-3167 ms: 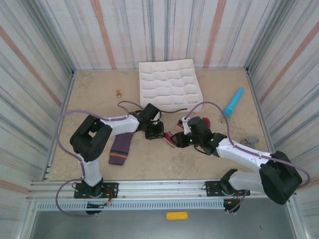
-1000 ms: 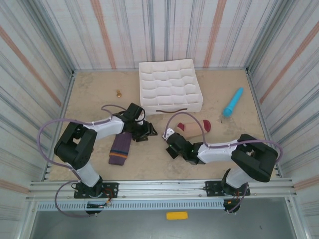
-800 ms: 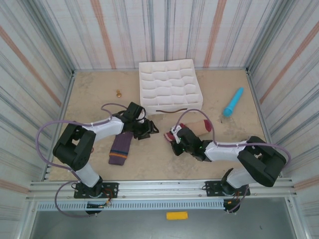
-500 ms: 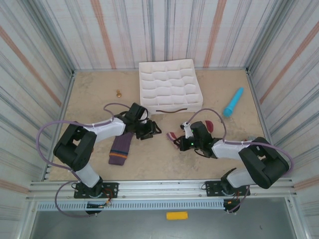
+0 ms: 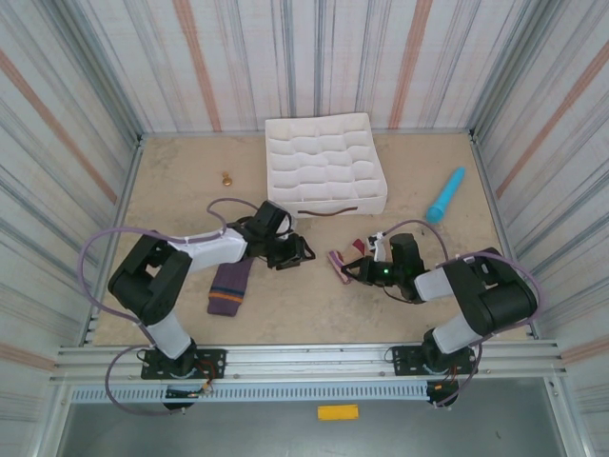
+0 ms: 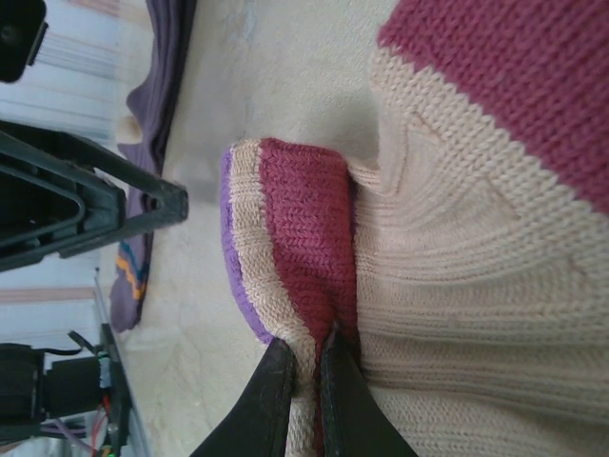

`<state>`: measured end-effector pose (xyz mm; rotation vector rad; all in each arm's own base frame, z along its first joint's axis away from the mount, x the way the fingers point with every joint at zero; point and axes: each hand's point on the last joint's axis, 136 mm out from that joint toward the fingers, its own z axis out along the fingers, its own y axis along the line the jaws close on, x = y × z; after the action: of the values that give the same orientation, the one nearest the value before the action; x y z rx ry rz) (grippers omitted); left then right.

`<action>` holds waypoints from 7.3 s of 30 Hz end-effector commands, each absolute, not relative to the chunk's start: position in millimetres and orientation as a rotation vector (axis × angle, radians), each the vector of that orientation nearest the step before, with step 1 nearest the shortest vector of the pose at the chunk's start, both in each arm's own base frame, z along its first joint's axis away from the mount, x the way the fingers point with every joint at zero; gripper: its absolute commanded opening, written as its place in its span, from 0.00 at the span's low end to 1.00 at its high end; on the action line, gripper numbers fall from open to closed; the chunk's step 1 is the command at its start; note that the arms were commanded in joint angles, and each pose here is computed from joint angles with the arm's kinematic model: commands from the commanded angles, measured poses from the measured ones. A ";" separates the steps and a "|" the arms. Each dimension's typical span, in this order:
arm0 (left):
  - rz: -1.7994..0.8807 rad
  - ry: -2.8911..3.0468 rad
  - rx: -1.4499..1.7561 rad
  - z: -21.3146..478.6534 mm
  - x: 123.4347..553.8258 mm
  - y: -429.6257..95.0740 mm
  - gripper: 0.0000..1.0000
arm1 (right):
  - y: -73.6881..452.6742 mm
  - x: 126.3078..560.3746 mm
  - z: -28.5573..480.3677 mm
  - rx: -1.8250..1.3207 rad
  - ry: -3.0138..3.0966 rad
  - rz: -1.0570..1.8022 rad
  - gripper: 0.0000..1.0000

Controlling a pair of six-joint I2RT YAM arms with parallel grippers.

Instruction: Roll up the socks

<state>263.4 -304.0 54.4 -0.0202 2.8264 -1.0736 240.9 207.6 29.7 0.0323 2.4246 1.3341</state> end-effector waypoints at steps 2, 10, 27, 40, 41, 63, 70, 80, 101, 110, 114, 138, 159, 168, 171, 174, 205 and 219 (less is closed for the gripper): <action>-1.109 2.793 0.001 58.4 270.6 -327.3 0.56 | 196.7 228.4 3.6 0.208 2.532 1.323 0.00; -1.118 2.785 0.026 51.0 270.9 -349.5 0.48 | 183.8 223.7 -10.9 0.382 2.613 1.263 0.00; -1.094 2.789 0.050 31.8 273.9 -380.3 0.44 | 164.2 216.6 -37.3 0.575 2.703 1.166 0.00; -1.037 2.837 -0.023 2.5 273.0 -382.0 0.38 | 166.4 221.1 -34.3 0.568 2.670 1.231 0.00; -1.027 2.834 -0.031 0.9 274.2 -381.4 0.37 | 167.7 222.0 -33.9 0.563 2.664 1.243 0.00; -0.720 2.820 0.049 15.6 296.3 -338.1 0.00 | 186.3 245.2 3.7 0.316 2.663 1.225 0.42; -0.694 2.794 0.038 28.7 298.0 -310.2 0.00 | 190.9 260.6 16.3 0.217 2.664 1.130 0.55; -0.708 2.791 0.005 36.3 290.7 -300.2 0.00 | 194.5 285.2 5.5 0.187 2.683 1.046 0.53; -0.578 2.872 -0.138 30.6 267.8 -270.4 0.00 | 242.0 228.4 70.9 -0.663 2.294 0.363 0.64; -0.621 2.885 -0.134 32.7 266.6 -277.0 0.00 | 281.1 215.2 67.4 -0.912 1.996 0.054 0.59; -0.641 2.893 -0.133 31.0 265.7 -279.3 0.00 | 289.4 216.0 60.1 -0.944 1.942 0.005 0.57; -0.700 2.897 -0.135 31.0 265.6 -285.6 0.00 | 297.0 234.1 27.9 -0.961 1.957 -0.053 0.17; -0.832 2.744 -0.194 69.3 279.9 -273.1 0.43 | 243.4 213.3 -14.1 -0.606 2.364 0.434 0.00; -0.835 2.738 -0.196 65.3 279.6 -272.5 0.44 | 234.6 206.3 -17.2 -0.303 2.537 0.918 0.00; -0.842 2.730 -0.195 66.1 279.8 -273.0 0.44 | 229.6 207.3 -20.6 -0.188 2.579 0.990 0.00; -0.852 2.720 -0.189 69.0 279.9 -274.1 0.44 | 227.7 207.6 -22.9 -0.076 2.612 1.098 0.00; -1.012 2.642 -0.047 51.9 285.7 -349.1 0.52 | 173.3 209.2 -57.5 0.777 2.818 1.096 0.00; -0.949 2.693 -0.084 27.0 289.6 -353.2 0.32 | 174.0 213.8 -59.3 0.807 2.767 1.162 0.00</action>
<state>286.7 -354.2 35.1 -0.0735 2.6675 -1.0049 258.8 218.3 17.1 0.4114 2.4925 1.4996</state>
